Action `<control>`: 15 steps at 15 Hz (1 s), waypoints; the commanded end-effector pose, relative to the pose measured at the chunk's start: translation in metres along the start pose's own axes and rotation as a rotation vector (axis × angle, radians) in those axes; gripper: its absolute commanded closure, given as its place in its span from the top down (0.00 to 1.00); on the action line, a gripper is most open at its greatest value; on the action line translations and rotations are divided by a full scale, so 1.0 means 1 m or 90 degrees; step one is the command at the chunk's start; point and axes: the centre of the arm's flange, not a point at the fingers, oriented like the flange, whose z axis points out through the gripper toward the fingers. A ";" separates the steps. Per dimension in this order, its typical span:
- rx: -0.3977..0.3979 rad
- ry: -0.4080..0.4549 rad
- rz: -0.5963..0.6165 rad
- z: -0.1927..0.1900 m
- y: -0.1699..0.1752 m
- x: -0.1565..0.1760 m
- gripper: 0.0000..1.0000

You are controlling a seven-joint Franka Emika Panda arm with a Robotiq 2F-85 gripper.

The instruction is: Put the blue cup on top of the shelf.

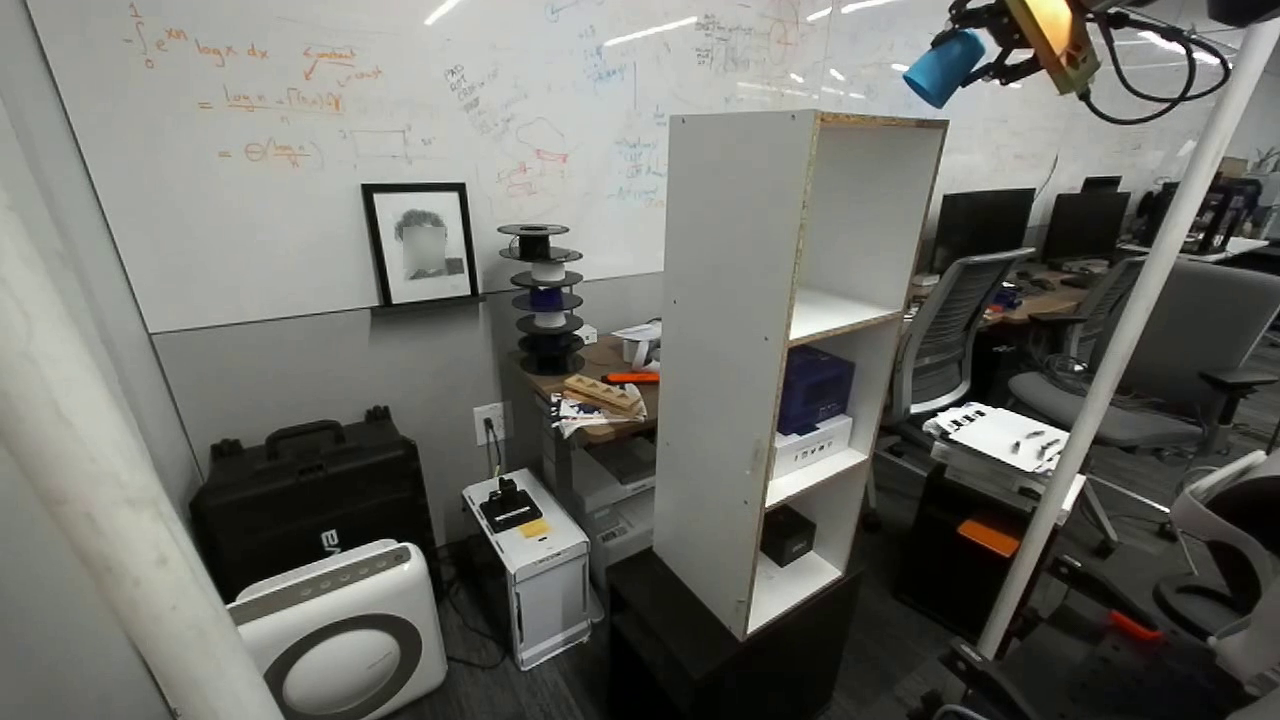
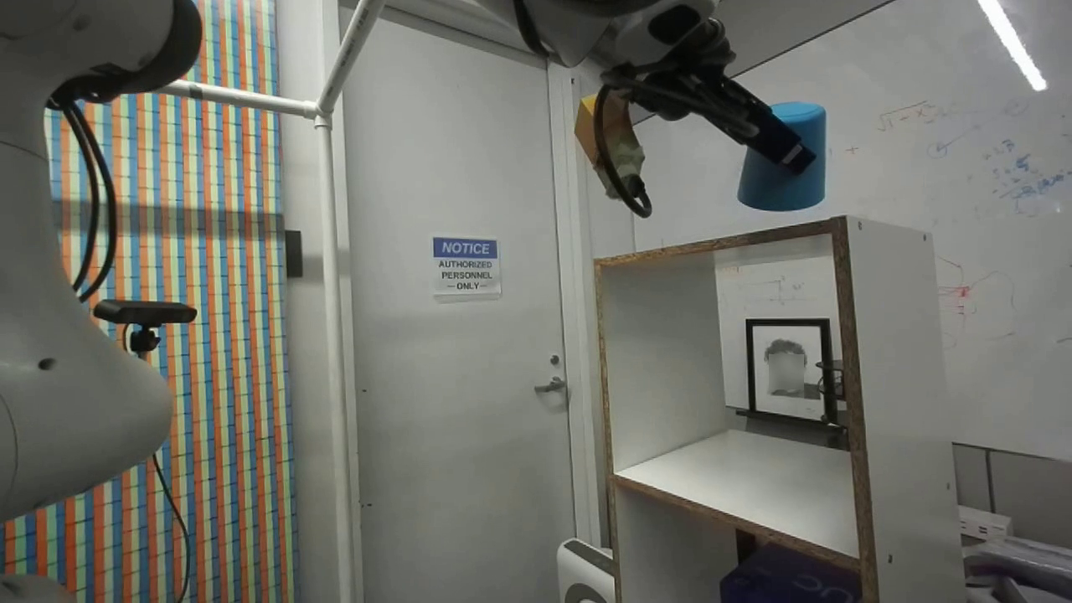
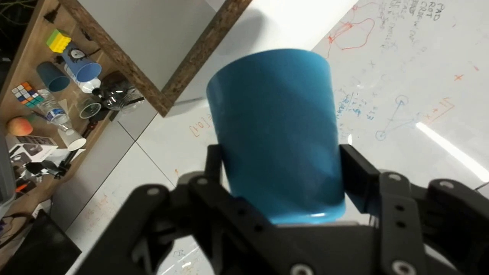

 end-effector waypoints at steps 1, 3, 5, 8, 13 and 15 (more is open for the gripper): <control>0.030 -0.003 0.004 0.014 -0.066 0.041 0.49; 0.052 -0.002 0.001 0.020 -0.078 0.042 0.49; 0.063 -0.007 0.002 0.026 -0.090 0.047 0.49; 0.069 -0.013 0.004 0.038 -0.096 0.052 0.49; 0.053 -0.047 0.023 0.063 -0.077 0.046 0.49; 0.044 -0.059 0.028 0.072 -0.069 0.042 0.49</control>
